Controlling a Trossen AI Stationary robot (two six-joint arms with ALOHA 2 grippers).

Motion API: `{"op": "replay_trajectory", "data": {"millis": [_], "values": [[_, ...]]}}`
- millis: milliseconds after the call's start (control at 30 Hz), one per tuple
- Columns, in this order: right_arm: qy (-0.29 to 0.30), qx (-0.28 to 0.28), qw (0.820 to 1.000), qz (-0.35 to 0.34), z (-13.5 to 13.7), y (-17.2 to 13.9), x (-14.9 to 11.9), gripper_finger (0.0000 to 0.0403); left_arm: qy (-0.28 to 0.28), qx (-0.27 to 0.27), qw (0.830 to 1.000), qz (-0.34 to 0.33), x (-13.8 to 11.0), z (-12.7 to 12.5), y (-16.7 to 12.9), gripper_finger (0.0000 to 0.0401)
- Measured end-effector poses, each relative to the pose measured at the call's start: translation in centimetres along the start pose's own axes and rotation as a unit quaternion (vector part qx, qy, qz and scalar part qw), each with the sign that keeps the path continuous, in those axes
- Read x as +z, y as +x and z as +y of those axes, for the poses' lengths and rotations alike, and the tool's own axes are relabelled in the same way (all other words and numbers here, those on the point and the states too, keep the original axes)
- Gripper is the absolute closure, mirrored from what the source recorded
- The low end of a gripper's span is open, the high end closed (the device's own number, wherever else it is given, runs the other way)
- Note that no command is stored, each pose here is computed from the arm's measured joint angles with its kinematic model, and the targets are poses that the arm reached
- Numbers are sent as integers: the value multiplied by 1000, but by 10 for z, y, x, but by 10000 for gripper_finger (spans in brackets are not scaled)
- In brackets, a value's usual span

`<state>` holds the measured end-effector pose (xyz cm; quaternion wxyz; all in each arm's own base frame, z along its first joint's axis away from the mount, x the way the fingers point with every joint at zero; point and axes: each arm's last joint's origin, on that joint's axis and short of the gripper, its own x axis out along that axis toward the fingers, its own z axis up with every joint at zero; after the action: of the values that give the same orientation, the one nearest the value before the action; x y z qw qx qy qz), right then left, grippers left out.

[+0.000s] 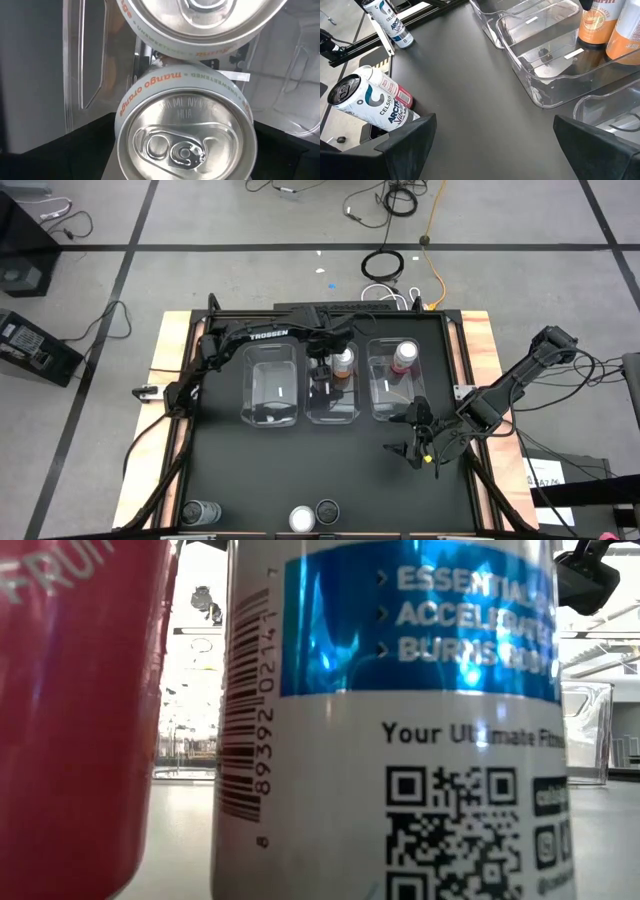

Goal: Sort soda cans
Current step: Put the orange soda can into the middle transparent bin, then put the left white soda can into the left transparent bin

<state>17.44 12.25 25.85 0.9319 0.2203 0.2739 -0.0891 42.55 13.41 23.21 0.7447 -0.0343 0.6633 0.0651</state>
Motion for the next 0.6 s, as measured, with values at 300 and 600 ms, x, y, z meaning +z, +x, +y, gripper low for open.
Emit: {"op": "replay_trajectory", "data": {"millis": [300,600], "values": [[1,2,1000,-1,0,0,0,9,0,7,1000,2,0,1,-23,17],[2,4,1000,0,1,0,0,9,-18,3,999,35,-8,-3,-48,17]]}}
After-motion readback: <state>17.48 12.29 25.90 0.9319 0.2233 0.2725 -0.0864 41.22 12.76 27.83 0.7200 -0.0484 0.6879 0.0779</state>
